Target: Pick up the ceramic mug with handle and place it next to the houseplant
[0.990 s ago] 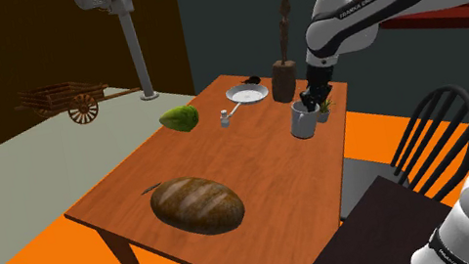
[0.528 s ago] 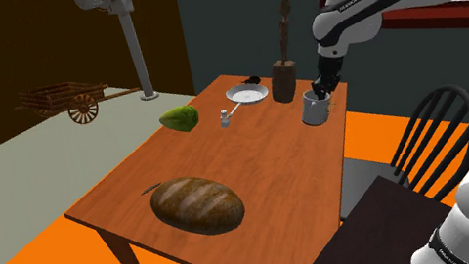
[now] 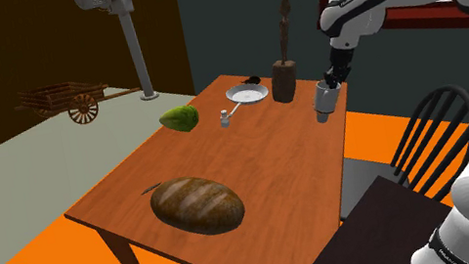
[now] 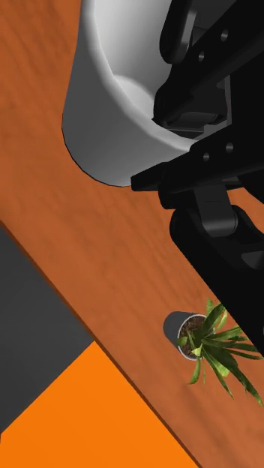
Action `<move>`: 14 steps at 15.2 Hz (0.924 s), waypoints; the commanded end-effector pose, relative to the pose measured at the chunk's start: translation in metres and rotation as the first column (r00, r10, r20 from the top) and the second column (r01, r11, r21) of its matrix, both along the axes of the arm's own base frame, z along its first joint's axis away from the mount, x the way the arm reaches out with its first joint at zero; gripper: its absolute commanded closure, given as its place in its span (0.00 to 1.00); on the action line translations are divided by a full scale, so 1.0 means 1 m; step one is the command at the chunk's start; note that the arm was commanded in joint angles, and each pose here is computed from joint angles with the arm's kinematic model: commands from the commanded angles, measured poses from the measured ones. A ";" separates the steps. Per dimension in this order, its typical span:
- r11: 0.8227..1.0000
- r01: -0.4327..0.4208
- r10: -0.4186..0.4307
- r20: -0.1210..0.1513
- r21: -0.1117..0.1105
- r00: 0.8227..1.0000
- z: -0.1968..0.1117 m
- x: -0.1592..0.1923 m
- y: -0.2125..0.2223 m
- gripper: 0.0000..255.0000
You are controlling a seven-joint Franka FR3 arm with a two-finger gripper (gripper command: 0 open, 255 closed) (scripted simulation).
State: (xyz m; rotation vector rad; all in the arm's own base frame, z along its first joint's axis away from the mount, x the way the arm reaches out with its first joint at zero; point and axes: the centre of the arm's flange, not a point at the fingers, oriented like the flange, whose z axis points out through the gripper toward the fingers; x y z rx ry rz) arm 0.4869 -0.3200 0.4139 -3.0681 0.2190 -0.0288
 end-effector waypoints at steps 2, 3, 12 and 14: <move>1.000 -0.002 0.002 0.000 0.000 1.000 0.003 0.005 -0.040 1.00; 1.000 -0.002 0.002 0.000 0.000 1.000 0.003 0.006 -0.053 1.00; 1.000 -0.002 0.002 0.000 0.000 1.000 0.003 0.021 -0.171 1.00; 1.000 -0.002 0.002 0.000 0.000 1.000 -0.002 0.022 -0.173 1.00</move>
